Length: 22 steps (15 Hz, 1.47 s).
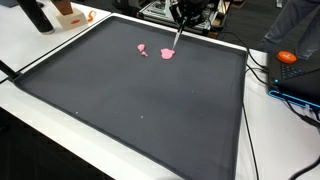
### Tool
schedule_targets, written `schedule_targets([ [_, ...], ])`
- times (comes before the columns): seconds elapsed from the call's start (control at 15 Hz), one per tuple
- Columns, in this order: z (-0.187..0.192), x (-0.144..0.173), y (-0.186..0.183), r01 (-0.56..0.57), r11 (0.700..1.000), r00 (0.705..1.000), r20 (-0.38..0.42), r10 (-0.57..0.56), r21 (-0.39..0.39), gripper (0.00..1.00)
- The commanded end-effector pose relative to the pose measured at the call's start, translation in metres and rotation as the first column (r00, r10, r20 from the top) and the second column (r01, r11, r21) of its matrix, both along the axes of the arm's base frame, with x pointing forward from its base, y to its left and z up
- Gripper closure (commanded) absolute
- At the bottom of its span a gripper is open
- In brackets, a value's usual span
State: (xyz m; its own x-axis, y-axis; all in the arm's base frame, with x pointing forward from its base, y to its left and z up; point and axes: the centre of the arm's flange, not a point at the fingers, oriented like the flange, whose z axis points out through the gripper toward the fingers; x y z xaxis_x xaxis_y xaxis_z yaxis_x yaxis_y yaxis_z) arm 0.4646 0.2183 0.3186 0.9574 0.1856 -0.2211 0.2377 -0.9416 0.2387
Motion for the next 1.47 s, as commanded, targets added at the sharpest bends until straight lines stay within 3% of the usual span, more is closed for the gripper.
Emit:
schedule_targets([
  [0.0,-0.017,0.001,0.016,-0.027,0.998,0.999,-0.049,0.024,-0.05,0.99],
  [0.73,-0.045,-0.001,0.03,-0.065,0.997,0.992,-0.11,0.059,-0.047,0.99],
  [1.4,-0.028,0.034,0.019,-0.014,1.0,0.996,-0.086,0.014,0.002,0.99],
])
